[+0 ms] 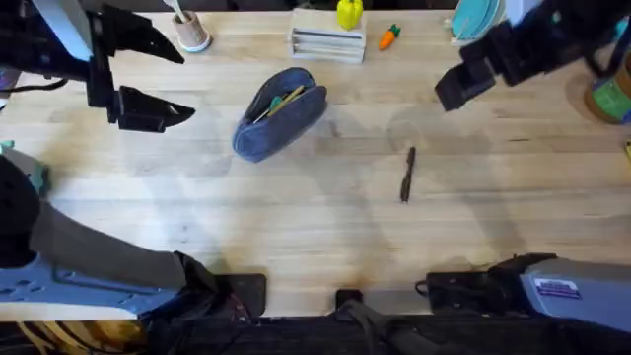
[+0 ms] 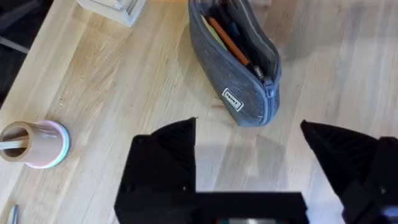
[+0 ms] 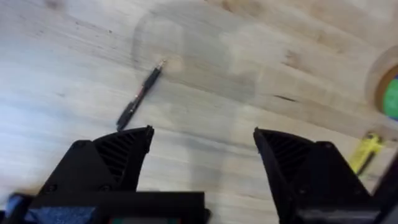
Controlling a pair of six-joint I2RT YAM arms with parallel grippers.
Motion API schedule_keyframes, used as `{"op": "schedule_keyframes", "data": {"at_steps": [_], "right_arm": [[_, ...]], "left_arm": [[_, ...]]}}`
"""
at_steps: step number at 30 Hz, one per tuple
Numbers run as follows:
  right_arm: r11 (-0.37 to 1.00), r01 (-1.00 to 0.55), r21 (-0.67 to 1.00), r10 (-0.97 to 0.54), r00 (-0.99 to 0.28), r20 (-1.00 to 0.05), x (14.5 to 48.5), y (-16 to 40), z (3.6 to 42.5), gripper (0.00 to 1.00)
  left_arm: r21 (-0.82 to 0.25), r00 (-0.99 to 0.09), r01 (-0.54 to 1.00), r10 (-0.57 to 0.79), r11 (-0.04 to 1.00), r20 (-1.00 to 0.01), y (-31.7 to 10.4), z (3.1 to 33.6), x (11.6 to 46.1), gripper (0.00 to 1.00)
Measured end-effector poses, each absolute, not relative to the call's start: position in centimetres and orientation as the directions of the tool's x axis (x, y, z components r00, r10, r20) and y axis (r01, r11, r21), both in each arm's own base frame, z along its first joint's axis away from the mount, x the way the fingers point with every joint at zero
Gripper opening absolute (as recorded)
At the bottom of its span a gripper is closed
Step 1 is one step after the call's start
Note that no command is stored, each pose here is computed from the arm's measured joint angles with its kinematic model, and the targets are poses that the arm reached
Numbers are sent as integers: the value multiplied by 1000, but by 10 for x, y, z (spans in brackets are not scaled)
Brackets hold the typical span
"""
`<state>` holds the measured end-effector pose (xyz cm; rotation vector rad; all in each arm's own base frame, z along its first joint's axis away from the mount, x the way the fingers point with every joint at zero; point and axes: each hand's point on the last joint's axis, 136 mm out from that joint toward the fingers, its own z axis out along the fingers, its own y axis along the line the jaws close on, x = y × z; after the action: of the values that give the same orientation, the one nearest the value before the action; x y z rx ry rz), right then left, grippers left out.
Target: Unzip the bag, pick up the pens from the table one at a time and place them inside, then zip the bag closed.
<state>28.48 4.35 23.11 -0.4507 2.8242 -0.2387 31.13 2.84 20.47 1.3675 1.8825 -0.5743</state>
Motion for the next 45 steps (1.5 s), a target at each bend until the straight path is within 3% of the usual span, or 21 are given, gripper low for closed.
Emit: {"op": "schedule_keyframes", "data": {"at_steps": [6,12,18,24,32,38,41,45], "right_arm": [[992,-106,-66,-122,-933,-339,271,56,187,994],[998,42,42,53,-948,-314,255,85,131,994],[990,91,111,124,-932,-341,259,118,102,994],[988,124,89,145,-946,-289,255,123,82,994],[934,358,2,343,-893,-291,257,100,62,994],[909,416,-41,390,-880,-270,264,100,37,992],[906,422,-39,398,-879,-264,265,102,36,903],[904,427,-29,405,-875,-265,270,107,35,535]], "left_arm": [[60,-170,940,615,335,-770,28,205,311,995],[62,-168,941,616,334,-770,28,205,311,994],[62,-168,941,616,334,-770,28,205,311,995],[62,-168,941,616,334,-770,28,205,311,995],[62,-168,941,616,334,-770,28,205,311,994],[62,-168,941,616,334,-770,28,205,311,993],[62,-168,941,616,334,-770,28,205,311,995],[62,-168,941,616,334,-770,28,205,311,994]]}}
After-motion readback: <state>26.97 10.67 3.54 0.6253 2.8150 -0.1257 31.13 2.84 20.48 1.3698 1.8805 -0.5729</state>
